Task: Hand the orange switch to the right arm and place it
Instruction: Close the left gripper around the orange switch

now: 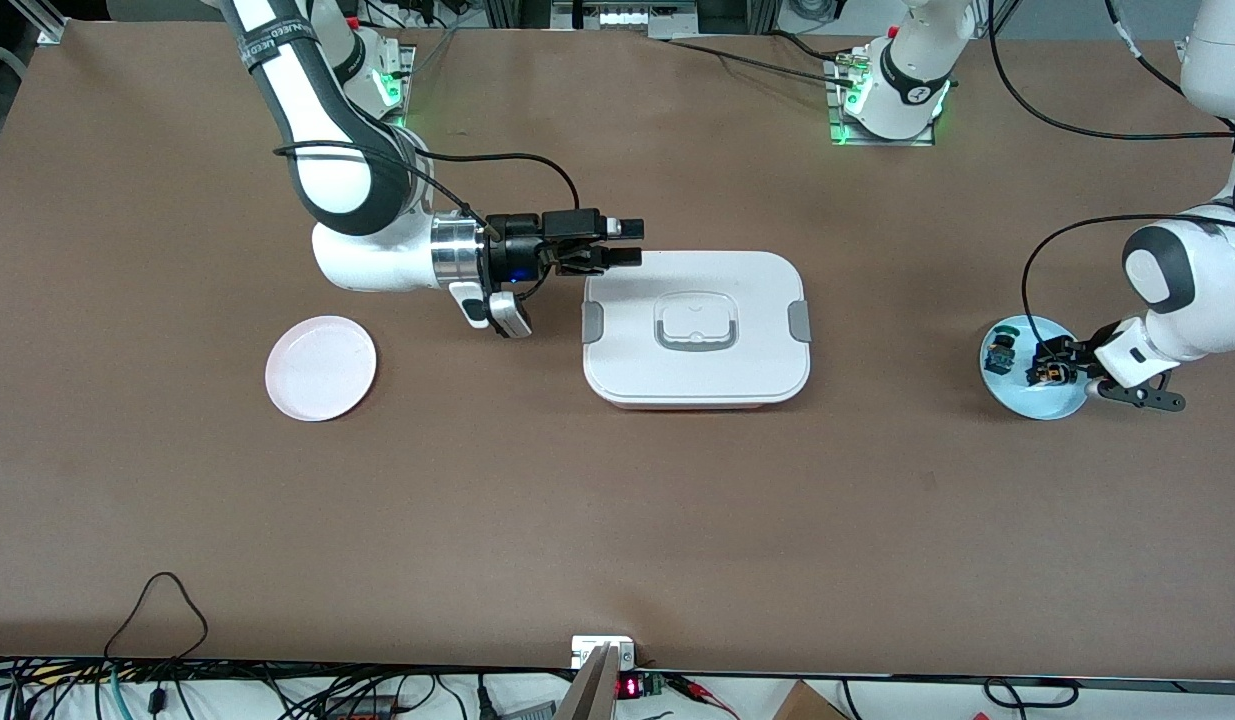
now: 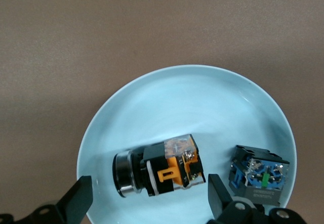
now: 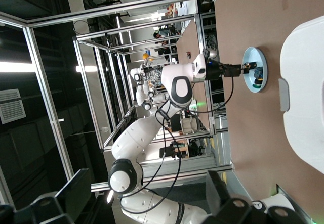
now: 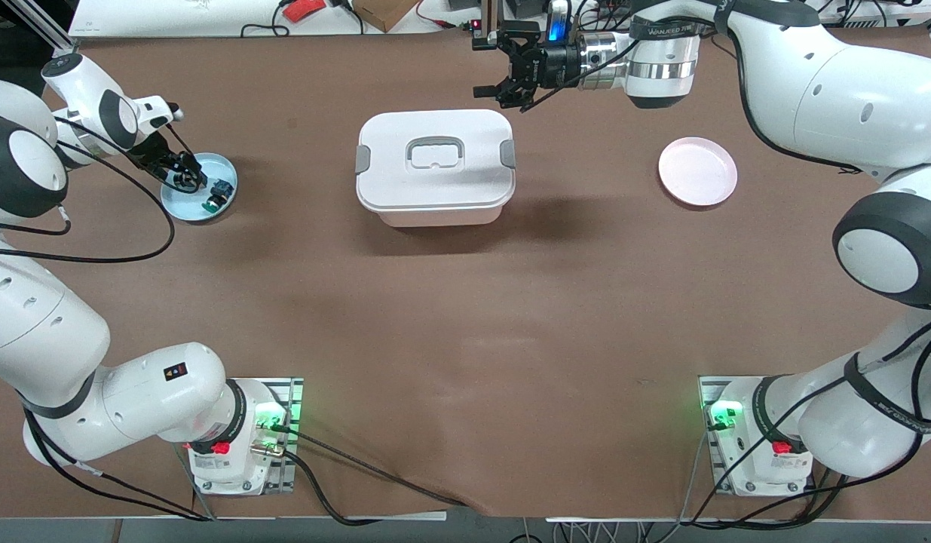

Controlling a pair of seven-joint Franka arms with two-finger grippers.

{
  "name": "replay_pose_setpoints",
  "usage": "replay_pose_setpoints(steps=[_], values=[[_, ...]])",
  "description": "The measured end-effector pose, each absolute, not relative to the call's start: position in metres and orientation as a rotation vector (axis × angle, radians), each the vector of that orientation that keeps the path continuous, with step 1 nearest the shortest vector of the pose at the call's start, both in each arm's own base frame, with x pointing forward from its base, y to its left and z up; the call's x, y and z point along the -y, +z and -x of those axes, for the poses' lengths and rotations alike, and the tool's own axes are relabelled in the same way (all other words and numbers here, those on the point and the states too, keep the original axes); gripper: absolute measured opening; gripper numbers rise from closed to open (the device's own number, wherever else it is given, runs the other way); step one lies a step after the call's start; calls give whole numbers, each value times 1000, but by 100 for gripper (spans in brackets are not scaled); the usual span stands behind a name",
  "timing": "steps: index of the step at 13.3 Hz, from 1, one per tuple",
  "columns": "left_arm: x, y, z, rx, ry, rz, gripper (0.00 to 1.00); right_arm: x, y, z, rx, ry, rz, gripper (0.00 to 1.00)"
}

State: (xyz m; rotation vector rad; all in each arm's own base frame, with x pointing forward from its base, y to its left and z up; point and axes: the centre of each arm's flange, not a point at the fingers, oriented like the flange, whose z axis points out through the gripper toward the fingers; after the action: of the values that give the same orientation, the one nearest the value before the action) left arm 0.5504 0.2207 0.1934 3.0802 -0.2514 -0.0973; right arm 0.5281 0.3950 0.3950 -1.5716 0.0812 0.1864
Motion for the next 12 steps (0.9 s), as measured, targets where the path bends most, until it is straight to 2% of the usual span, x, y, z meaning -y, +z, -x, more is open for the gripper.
replay_pose_setpoints(steps=[4,12], values=[[-221,190,-552,246,-81,-3086,100,-405,398,-522,-153,274,1535,100],[-216,186,-555,98,-74,-3097,100,-413,397,-517,-164,292,1521,100]])
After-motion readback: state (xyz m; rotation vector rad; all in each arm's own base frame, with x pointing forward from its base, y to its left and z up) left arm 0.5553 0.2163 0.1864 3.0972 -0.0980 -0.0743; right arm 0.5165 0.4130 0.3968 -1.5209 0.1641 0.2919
